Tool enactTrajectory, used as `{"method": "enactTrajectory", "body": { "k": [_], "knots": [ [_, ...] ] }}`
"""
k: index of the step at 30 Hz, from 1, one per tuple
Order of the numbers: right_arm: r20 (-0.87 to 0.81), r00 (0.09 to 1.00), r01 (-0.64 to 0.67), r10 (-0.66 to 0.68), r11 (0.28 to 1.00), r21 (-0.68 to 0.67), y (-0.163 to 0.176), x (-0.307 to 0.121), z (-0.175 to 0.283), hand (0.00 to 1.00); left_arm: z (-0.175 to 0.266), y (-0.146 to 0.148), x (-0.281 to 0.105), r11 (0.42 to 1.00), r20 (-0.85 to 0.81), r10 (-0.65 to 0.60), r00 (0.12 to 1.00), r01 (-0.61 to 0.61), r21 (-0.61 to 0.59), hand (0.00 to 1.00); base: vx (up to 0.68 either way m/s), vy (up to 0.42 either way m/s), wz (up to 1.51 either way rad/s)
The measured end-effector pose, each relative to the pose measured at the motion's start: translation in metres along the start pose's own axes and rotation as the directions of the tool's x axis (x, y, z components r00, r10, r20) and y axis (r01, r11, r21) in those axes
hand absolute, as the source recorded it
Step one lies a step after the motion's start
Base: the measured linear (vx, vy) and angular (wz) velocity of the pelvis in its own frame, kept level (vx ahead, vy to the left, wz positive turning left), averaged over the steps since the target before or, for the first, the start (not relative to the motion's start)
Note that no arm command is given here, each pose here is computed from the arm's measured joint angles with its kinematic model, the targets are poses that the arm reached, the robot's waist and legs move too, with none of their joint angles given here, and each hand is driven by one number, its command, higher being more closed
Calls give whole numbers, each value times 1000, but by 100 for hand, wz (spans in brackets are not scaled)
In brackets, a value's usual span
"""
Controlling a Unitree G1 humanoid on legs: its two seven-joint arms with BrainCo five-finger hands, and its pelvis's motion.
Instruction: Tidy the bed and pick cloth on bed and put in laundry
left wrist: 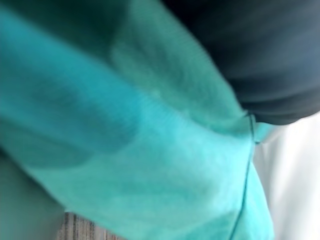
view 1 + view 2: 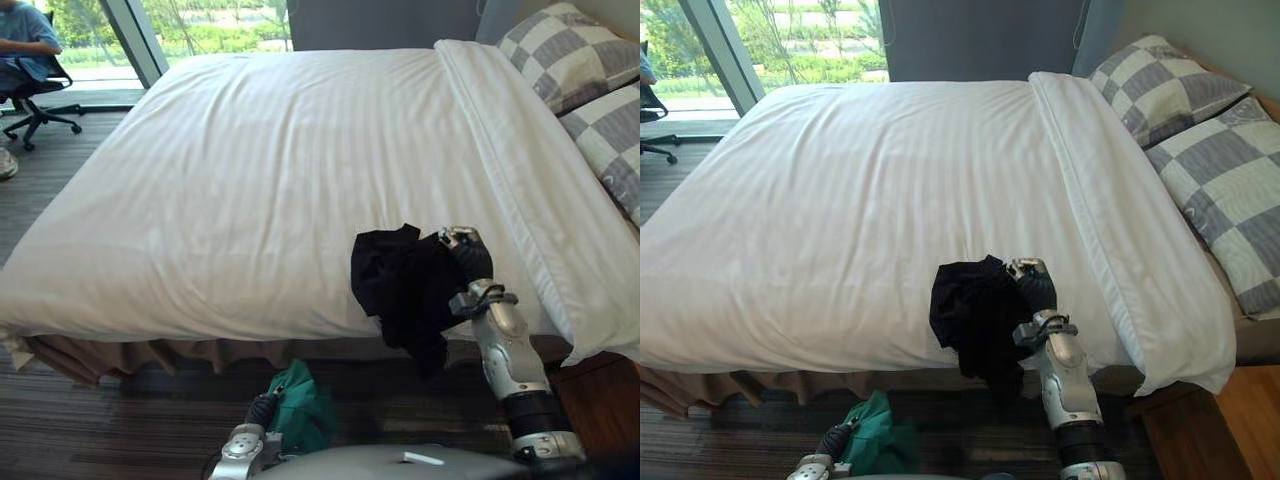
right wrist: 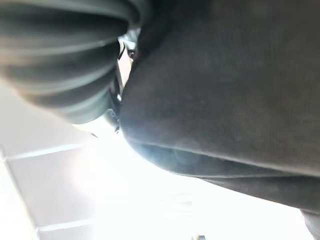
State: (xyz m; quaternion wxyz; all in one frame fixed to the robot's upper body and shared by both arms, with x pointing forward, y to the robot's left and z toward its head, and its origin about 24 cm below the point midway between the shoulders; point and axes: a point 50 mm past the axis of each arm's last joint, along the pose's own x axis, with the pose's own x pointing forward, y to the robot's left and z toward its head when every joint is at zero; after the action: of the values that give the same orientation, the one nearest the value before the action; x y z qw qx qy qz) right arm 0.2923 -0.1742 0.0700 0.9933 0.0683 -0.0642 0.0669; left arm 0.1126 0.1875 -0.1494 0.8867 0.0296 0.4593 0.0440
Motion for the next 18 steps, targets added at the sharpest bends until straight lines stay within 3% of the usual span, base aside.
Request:
{"method": "enactTrajectory", "body": {
  "k": [10,13,18],
  "knots": [
    [84,996,-20,31,992,-128,19,62,66,100,5,-1,1,1000,24,-27,999,27,-1,100,22,-8,5],
    [20,1000,2,2,982,-188,22,79,65,100,8,-2,2,999,27,-36,999,36,4,100,-57,-17,16],
    [-118,992,27,-49,984,-177,26,82,31,100,4,-3,2,999,-2,-49,999,49,13,100,-75,-10,28]
  ]
}}
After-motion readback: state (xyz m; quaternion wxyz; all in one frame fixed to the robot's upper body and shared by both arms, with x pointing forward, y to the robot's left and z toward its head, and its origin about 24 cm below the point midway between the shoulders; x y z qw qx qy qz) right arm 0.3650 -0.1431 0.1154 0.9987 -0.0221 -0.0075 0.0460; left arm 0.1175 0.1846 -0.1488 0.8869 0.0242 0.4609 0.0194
